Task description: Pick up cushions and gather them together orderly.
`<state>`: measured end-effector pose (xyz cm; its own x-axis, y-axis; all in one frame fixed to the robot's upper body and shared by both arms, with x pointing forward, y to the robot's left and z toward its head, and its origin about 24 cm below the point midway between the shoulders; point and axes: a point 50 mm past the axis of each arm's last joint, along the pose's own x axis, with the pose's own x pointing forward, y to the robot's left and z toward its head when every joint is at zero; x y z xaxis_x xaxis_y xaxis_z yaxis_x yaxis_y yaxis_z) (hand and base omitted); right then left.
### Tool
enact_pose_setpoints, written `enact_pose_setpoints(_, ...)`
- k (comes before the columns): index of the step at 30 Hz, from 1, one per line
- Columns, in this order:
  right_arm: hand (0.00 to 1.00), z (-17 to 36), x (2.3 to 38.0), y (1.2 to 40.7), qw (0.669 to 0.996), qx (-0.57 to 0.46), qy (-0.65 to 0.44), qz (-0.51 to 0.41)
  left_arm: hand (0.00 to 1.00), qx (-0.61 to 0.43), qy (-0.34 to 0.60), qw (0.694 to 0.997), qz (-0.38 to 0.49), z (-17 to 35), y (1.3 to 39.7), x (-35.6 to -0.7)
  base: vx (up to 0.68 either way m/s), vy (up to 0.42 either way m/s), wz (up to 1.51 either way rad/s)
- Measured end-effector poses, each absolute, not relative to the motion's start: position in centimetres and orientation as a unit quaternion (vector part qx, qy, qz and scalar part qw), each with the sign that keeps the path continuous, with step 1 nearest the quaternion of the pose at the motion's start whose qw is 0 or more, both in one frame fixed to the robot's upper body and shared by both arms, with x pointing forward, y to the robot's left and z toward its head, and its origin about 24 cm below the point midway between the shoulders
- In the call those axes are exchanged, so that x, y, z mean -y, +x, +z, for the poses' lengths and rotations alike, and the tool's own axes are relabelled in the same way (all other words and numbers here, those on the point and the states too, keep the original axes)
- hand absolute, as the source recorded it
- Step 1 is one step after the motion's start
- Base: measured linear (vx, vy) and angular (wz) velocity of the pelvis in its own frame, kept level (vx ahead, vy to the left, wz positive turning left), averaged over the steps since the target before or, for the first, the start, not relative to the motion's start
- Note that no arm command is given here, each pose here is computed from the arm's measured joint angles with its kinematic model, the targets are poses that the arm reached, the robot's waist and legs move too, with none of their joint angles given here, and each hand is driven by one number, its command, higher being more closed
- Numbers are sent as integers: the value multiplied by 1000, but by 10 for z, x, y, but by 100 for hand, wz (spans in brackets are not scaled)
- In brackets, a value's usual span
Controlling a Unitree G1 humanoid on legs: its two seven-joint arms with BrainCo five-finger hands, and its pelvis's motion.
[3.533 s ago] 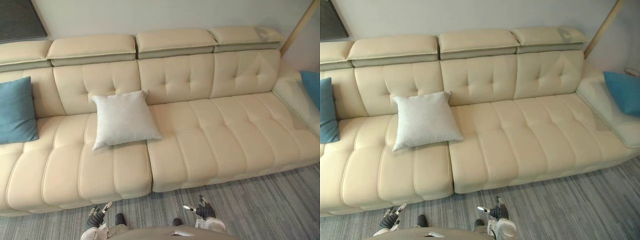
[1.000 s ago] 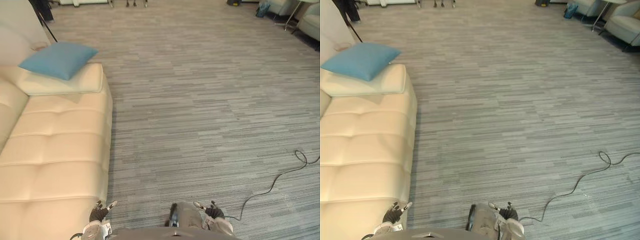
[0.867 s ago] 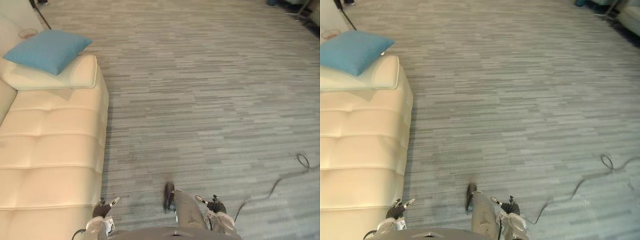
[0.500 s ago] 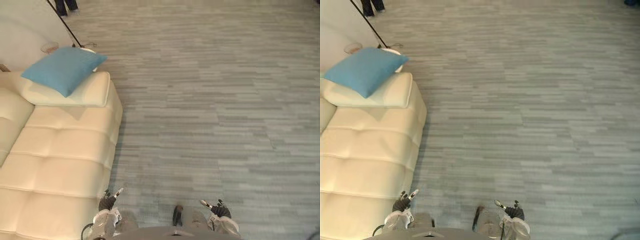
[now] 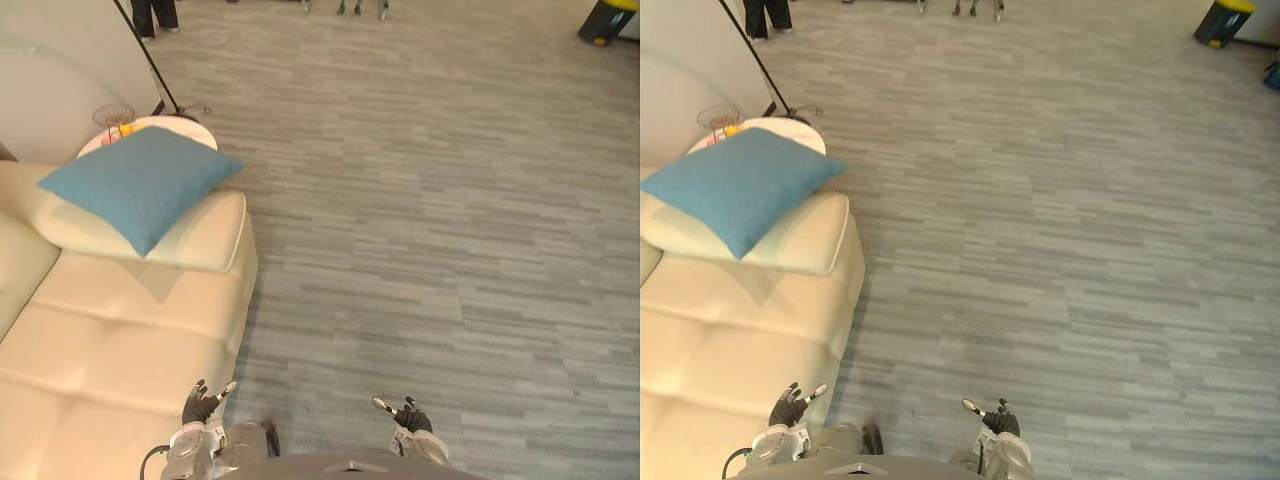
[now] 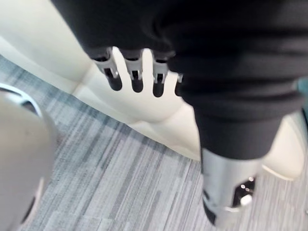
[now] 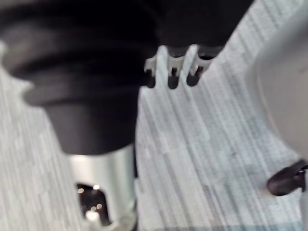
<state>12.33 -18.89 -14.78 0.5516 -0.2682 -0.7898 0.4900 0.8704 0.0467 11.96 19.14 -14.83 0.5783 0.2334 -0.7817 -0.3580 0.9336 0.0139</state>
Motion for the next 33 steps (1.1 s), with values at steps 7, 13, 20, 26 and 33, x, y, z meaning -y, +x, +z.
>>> enact_pose_setpoints(7,0,-147,203,122,871,-417,119,-230,0,-433,-74,884,160,-150,119,-187,270,-108,22)
enact_pose_setpoints(13,0,-149,220,110,856,-423,128,-267,0,-446,-111,869,184,-155,110,-177,321,-252,46)
enact_pose_setpoints(20,0,-149,219,109,862,-429,109,-248,0,-428,-129,869,213,-152,109,-182,316,-164,67)
enact_pose_setpoints(26,0,-148,219,115,865,-427,103,-242,0,-436,-109,873,188,-153,107,-179,278,88,23)
enact_pose_setpoints(33,0,-151,191,121,864,-436,131,-217,0,-437,-78,878,176,-151,113,-195,194,112,40)
